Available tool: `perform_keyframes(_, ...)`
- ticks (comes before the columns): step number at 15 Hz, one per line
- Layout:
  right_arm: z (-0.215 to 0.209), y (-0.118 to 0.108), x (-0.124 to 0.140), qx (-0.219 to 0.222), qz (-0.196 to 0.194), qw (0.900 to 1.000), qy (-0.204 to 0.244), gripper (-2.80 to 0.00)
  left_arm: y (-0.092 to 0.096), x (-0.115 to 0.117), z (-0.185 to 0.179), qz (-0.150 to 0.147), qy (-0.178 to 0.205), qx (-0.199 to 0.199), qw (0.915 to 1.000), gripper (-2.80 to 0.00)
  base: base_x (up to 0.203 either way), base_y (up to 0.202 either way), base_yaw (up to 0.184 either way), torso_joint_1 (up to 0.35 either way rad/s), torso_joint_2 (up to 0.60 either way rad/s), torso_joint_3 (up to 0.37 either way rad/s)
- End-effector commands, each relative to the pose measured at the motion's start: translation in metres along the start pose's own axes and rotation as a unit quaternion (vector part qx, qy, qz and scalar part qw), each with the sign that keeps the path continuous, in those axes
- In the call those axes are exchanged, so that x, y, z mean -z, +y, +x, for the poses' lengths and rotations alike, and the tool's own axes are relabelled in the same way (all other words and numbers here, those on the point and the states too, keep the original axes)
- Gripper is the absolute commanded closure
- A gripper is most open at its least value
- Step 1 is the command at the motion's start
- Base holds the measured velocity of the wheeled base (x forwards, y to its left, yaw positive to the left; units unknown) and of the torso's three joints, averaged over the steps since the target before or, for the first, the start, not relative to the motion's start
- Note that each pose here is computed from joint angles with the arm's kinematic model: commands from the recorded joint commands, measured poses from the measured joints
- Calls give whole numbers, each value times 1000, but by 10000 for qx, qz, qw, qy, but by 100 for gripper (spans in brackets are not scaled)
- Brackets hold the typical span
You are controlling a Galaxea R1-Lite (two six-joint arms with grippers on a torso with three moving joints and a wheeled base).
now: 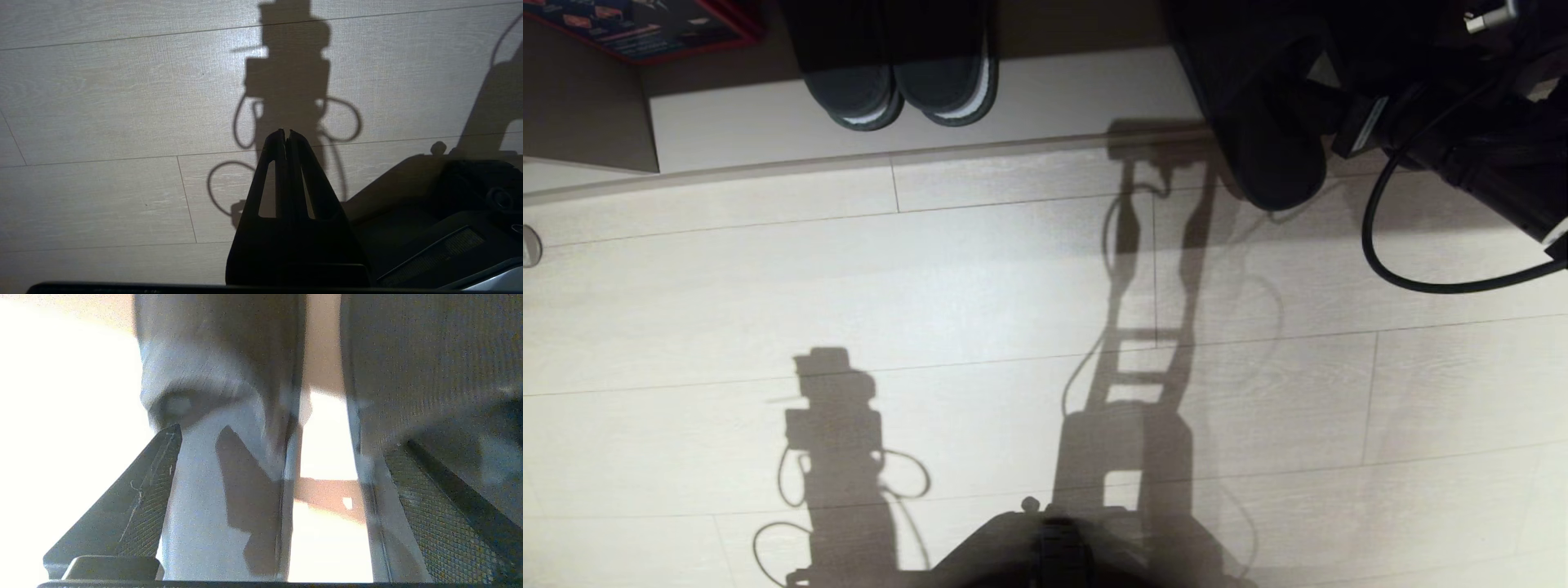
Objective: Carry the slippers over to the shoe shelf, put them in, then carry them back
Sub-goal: Place the slippers into the shoe cabinet, then pick up the slippers in the shoe cabinet
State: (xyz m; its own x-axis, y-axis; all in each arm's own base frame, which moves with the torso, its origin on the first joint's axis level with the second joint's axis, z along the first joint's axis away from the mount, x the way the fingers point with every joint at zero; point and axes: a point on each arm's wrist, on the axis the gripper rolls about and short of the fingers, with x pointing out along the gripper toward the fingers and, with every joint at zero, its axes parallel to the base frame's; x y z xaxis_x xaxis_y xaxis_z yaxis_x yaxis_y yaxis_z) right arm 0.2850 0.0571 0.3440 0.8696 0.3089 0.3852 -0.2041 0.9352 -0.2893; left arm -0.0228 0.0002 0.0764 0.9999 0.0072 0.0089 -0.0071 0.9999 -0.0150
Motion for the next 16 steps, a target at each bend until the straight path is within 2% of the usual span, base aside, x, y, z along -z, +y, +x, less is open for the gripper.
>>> perform_keyframes(1,-19,0,-15,14,-64,9999,-128,-280,0,0,0,-2,-1,-4,10000,0,0,0,0,0,0,0)
perform_keyframes(2,-27,5,-12,-78,-29,10000,-48,-280,0,0,0,-2,-1,-2,10000,0,0,0,0,0,0,0)
perform_keyframes(3,-34,10,-10,-181,17,9998,20,0,0,0,0,-2,-1,-2,10000,0,0,0,0,0,0,0)
perform_keyframes(6,-43,33,-15,-584,215,9981,21,0,0,0,0,-2,-1,-10,10000,0,0,0,0,0,0,0)
perform_keyframes(8,-42,64,-19,-1071,439,9930,221,0,0,0,0,-2,-1,-2,10000,0,0,0,0,0,0,0)
perform_keyframes(11,-12,92,-9,-1223,510,9904,399,0,0,0,0,-2,-1,-2,10000,0,0,0,0,0,0,0)
perform_keyframes(13,20,103,-6,-1046,487,9928,308,0,0,0,0,5,-1,-10,10000,0,0,0,0,0,0,0)
perform_keyframes(16,62,113,3,-492,276,9982,223,0,0,0,0,5,-1,-2,10000,0,0,0,0,0,0,0)
